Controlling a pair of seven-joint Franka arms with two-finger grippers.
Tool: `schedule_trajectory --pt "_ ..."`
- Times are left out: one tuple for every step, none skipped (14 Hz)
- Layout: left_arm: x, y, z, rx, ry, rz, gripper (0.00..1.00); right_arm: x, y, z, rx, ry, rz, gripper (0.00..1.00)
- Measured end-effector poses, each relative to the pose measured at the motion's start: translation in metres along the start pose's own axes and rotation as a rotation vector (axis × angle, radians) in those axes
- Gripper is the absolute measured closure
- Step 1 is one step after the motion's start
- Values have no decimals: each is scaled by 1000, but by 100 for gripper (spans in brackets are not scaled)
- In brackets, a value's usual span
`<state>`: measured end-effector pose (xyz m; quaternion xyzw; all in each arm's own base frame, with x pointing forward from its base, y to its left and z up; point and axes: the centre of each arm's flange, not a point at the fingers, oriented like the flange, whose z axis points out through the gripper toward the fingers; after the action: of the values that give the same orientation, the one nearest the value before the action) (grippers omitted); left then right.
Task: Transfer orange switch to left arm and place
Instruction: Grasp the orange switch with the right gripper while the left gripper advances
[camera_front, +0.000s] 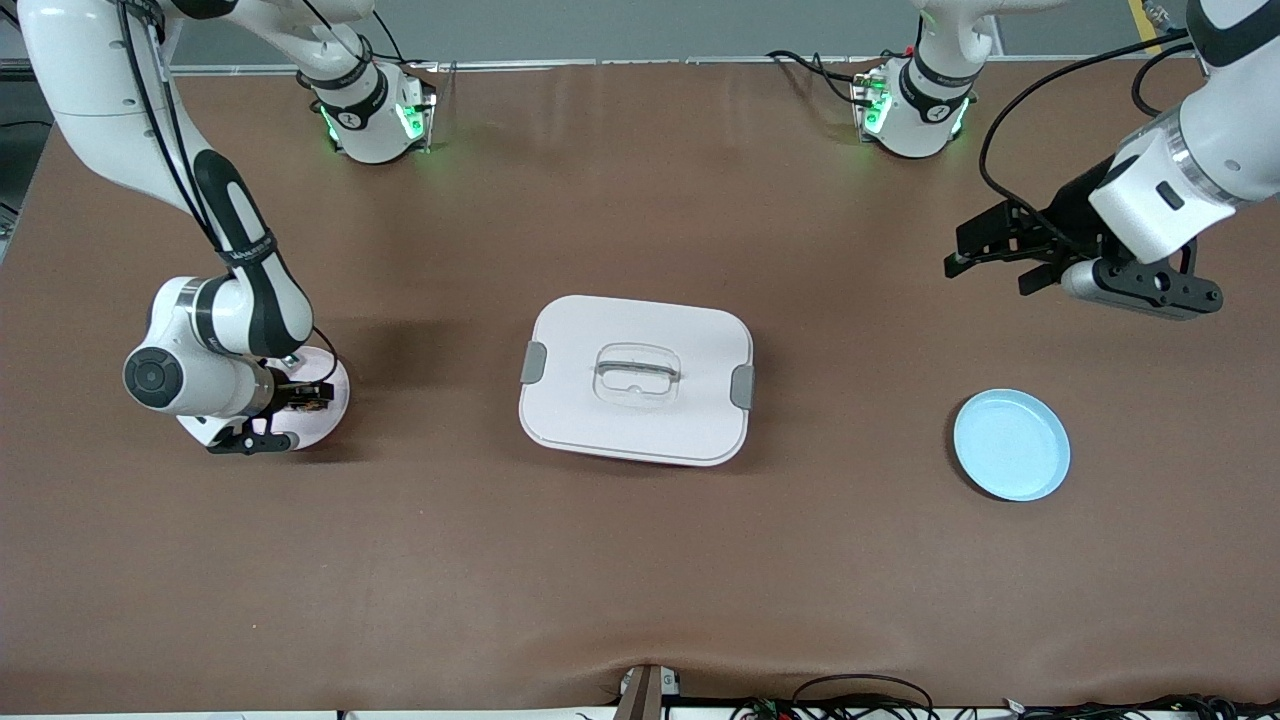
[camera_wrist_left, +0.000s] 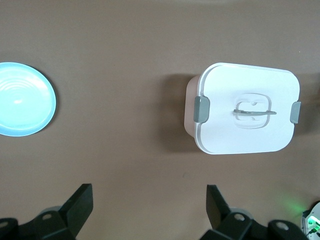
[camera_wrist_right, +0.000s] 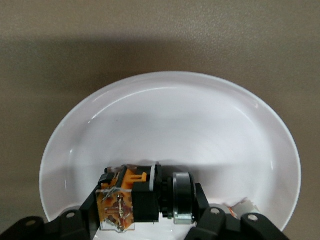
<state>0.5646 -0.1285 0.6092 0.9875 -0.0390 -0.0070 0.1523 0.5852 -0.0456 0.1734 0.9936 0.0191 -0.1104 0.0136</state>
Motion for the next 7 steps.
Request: schedule_trajectory --pt "2 1 4 -2 -5 1 0 0 0 0 0 0 -1 27" --pt "4 4 9 -4 -10 8 0 0 0 0 0 1 -1 27" --pt "5 10 14 -5 -13 17 0 0 0 0 0 1 -1 27" --pt "6 14 18 -6 -16 24 0 0 0 0 0 2 -2 27" --pt "6 17 20 -6 -16 28 0 1 -1 -1 -1 3 -3 27" --pt "7 17 20 -7 -15 29 0 1 -2 -4 -1 4 -5 27" --pt "7 16 21 -7 -16 28 0 2 -4 -10 0 -2 -8 27"
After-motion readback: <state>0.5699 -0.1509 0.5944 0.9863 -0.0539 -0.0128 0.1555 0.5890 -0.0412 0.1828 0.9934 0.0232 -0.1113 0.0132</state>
